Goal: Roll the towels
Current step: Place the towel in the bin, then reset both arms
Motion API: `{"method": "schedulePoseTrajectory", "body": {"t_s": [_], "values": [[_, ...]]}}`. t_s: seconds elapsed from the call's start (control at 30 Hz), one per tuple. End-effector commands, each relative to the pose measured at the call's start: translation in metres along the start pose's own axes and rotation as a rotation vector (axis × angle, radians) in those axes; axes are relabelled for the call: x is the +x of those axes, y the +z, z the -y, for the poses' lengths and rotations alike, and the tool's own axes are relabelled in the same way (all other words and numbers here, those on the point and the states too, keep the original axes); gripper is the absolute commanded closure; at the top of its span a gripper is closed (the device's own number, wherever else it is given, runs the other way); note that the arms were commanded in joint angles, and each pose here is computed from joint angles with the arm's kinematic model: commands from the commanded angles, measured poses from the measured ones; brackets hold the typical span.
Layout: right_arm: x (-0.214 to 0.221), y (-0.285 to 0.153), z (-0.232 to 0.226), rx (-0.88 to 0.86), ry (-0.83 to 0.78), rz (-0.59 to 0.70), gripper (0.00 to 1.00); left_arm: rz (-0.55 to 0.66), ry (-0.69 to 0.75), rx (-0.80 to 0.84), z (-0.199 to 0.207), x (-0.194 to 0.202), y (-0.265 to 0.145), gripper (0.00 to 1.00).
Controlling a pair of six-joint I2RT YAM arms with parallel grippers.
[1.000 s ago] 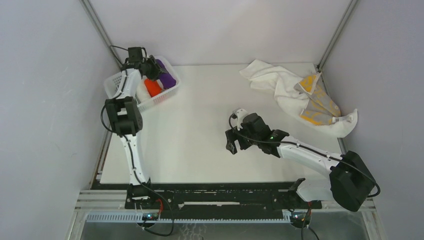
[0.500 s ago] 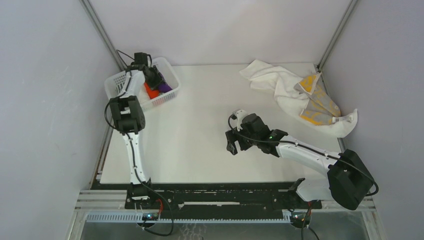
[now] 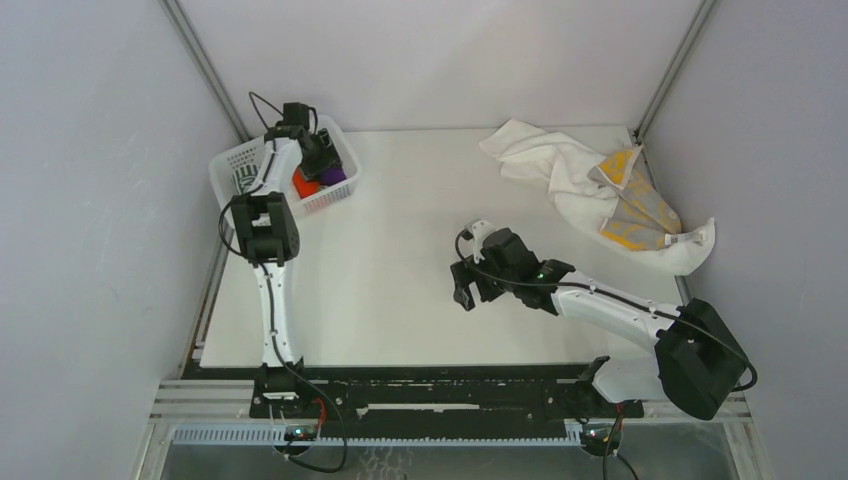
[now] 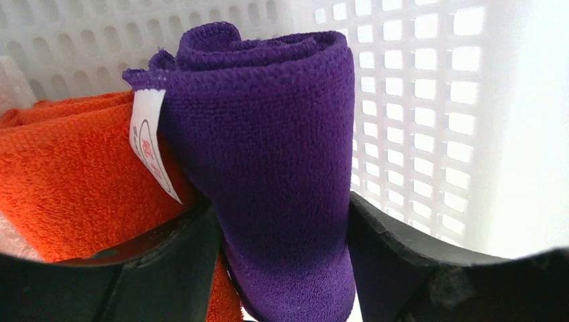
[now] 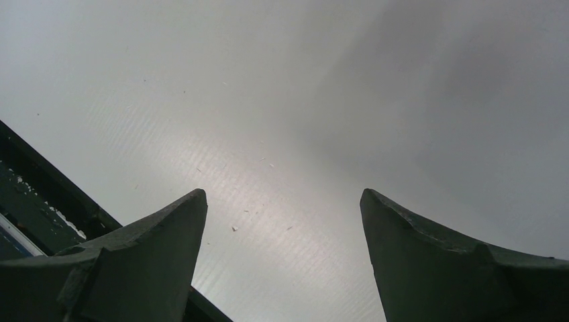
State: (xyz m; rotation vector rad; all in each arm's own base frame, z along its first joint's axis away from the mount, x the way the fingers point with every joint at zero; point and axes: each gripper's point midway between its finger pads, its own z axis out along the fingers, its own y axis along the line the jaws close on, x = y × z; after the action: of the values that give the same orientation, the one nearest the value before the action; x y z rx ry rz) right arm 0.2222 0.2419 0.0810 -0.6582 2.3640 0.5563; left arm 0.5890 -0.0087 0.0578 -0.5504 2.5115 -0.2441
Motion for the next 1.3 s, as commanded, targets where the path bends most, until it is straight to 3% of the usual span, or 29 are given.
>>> {"method": "schedulePoseTrajectory", "body": {"t_s": [0.0, 0.37, 0.57, 0.73, 0.97, 1.27], "values": [[-0.004, -0.006, -0.004, 0.006, 0.006, 0.030, 0.17, 0.103, 0.026, 0.041, 0.016, -0.033, -0.049, 0.29], [-0.018, -0.031, -0.002, 0.060, -0.005, 0.112, 0.16, 0.179, 0.001, 0.088, 0.033, -0.049, -0.111, 0.17], [-0.038, -0.062, 0.026, 0.177, 0.038, 0.220, 0.14, 0.270, 0.058, 0.104, 0.049, -0.041, -0.195, 0.12], [-0.056, -0.109, 0.065, 0.325, 0.134, 0.350, 0.09, 0.360, 0.109, 0.120, 0.055, 0.008, -0.267, 0.01], [-0.060, -0.178, 0.099, 0.490, 0.215, 0.481, 0.00, 0.498, 0.122, 0.199, 0.022, 0.089, -0.353, 0.00], [-0.057, -0.256, 0.114, 0.639, 0.241, 0.644, 0.00, 0.900, 0.115, 0.206, -0.067, 0.172, -0.454, 0.00]]}}
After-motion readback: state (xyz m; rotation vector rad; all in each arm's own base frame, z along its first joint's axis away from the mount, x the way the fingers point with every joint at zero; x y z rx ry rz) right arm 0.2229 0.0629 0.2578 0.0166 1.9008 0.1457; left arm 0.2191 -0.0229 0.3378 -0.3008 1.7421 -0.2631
